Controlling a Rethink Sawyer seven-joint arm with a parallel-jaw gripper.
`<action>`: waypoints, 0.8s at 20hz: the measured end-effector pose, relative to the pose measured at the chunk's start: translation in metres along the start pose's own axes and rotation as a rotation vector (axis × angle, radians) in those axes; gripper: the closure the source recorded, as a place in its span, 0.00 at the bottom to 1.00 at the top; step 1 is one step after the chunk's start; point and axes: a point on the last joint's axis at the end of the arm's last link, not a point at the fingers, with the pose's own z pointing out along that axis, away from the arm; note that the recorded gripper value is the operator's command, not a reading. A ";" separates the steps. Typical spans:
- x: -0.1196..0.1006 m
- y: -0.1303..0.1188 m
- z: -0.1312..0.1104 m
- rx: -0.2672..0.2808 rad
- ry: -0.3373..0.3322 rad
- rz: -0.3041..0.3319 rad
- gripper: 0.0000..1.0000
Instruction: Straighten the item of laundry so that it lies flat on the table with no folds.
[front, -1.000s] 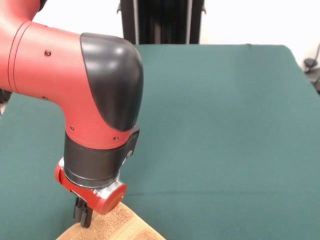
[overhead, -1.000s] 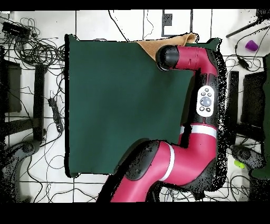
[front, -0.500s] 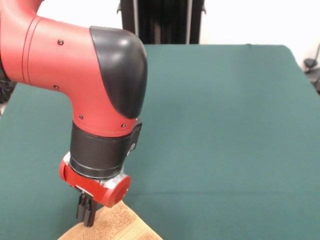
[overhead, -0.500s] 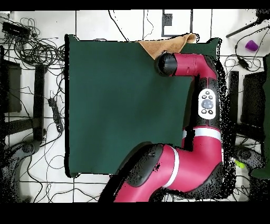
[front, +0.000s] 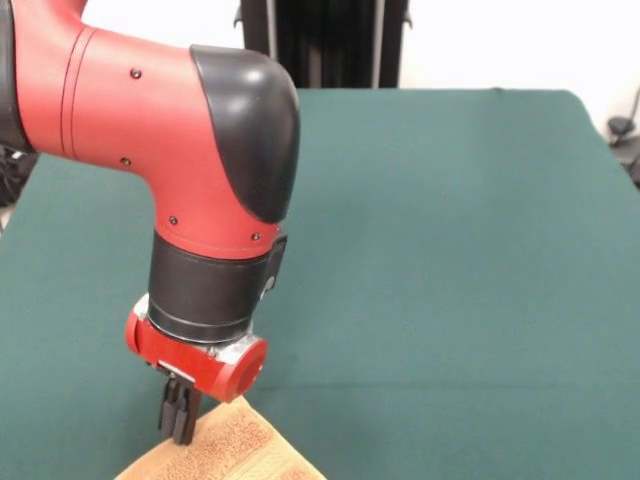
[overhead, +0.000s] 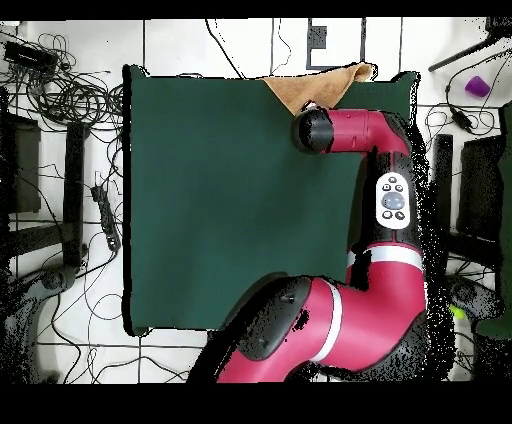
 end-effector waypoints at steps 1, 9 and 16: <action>0.001 0.000 -0.001 -0.001 0.000 -0.001 1.00; 0.011 -0.002 -0.005 0.014 0.000 -0.034 1.00; 0.035 -0.003 -0.011 0.055 0.015 -0.095 1.00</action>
